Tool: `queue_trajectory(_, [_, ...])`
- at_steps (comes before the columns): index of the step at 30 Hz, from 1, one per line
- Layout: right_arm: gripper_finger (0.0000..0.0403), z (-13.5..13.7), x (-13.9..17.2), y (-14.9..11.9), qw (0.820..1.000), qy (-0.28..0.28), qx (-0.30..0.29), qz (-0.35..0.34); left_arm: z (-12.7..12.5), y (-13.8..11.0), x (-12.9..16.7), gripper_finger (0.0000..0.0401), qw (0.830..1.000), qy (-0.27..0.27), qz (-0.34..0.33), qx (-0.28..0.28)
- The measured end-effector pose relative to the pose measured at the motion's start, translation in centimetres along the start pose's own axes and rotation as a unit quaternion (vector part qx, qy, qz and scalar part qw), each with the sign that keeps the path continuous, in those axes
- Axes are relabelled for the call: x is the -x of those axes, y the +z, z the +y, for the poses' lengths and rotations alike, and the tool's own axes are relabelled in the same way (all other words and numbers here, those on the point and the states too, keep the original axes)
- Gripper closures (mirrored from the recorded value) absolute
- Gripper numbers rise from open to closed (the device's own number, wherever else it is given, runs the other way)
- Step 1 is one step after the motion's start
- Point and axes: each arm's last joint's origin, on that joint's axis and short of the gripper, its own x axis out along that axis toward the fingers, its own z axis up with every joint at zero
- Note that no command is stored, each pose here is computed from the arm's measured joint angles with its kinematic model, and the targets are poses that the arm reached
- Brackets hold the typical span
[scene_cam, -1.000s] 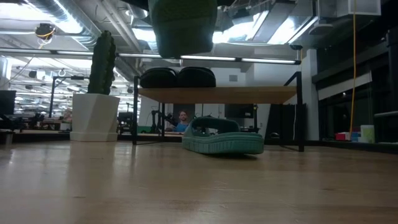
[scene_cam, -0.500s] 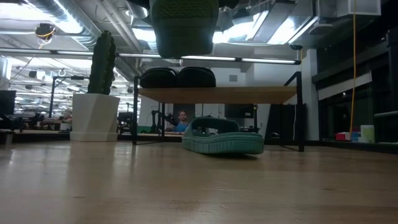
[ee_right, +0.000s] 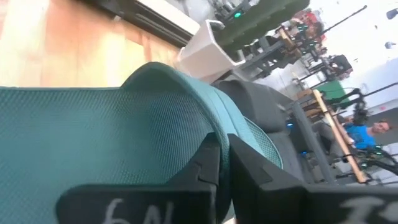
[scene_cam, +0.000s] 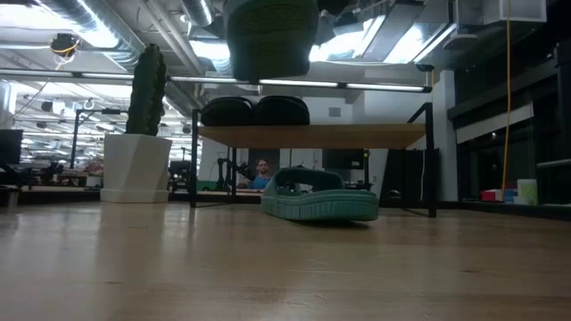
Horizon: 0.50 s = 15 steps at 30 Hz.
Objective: Pick and place slides into the shelf
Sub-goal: Put the bottom green slide on the shelf
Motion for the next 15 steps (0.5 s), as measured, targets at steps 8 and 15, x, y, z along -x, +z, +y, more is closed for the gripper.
queue_trajectory(8, [0.0386, -2.7, 2.3, 0.1, 1.000, -0.021, -0.001, 0.000, -0.3, -0.8, 2.9, 0.0338, 0.999, -0.004, -0.025, -0.020])
queue_trajectory(15, [0.0386, -6.8, 5.0, 0.1, 0.999, -0.035, -0.023, -0.013, 0.0, -2.2, 4.5, 0.0393, 0.999, -0.006, -0.026, -0.024])
